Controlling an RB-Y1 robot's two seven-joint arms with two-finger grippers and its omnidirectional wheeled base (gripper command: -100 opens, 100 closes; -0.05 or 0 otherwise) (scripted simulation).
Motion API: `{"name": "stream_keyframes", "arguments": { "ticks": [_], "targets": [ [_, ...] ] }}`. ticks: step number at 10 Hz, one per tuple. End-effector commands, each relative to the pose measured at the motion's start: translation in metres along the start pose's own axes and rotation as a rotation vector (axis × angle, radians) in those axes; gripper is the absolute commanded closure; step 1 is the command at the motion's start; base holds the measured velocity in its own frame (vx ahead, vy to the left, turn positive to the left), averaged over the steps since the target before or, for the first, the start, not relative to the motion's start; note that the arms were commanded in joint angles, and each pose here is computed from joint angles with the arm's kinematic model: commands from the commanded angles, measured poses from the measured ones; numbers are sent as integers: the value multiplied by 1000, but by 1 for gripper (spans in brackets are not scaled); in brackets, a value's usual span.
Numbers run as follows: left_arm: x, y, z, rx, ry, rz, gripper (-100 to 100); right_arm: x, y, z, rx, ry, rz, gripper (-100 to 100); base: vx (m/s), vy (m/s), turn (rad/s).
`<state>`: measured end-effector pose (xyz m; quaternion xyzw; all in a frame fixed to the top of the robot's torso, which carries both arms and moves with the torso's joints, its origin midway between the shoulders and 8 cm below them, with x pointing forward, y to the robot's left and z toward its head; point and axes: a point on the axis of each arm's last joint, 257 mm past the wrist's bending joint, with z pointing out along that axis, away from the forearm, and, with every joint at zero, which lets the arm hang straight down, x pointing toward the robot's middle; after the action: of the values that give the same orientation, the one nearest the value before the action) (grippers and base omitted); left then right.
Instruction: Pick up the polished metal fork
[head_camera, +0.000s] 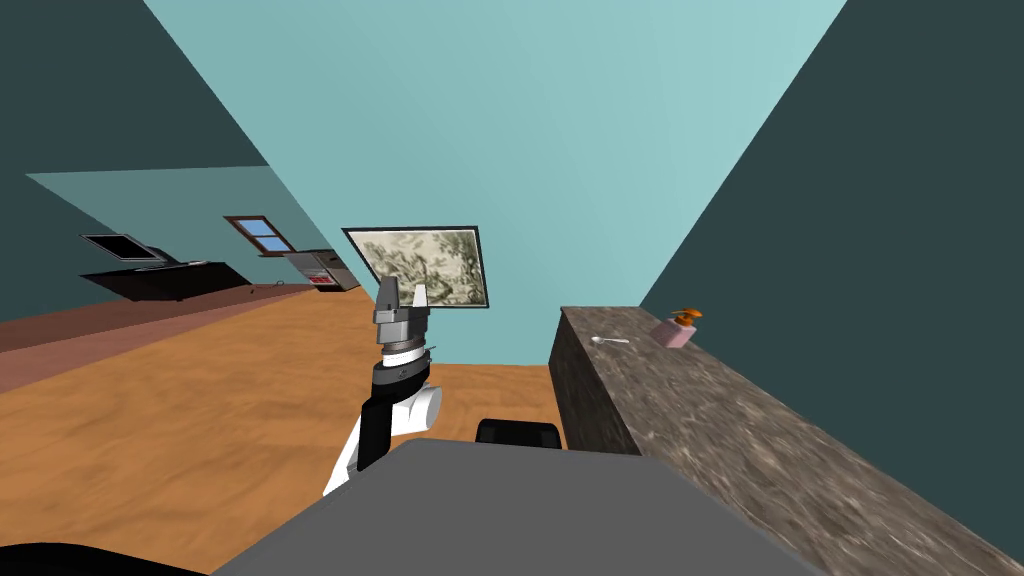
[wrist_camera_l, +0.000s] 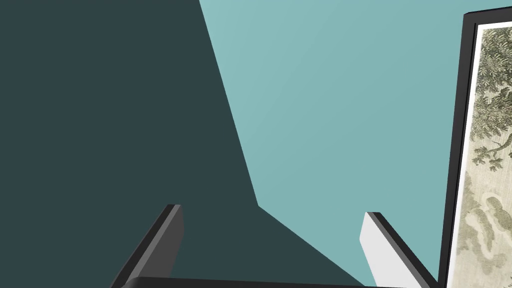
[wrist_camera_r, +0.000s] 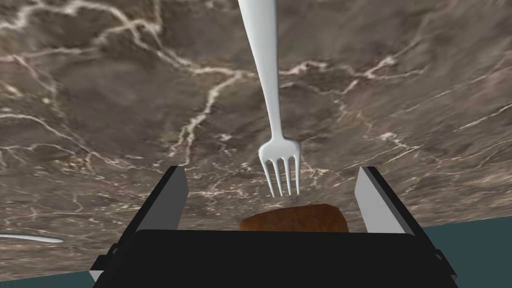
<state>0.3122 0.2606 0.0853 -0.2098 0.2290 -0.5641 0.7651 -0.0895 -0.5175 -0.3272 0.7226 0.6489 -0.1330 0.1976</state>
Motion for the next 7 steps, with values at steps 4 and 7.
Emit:
{"name": "stream_keyframes", "arguments": {
  "ticks": [4,7],
  "targets": [
    [0,0,0,0,0,0,0,24,-21,-7,82,61,-16,-100,26,-64,113],
    [0,0,0,0,0,0,0,22,-29,4,100,61,10,-100,-19,6,95]
  ]
}}
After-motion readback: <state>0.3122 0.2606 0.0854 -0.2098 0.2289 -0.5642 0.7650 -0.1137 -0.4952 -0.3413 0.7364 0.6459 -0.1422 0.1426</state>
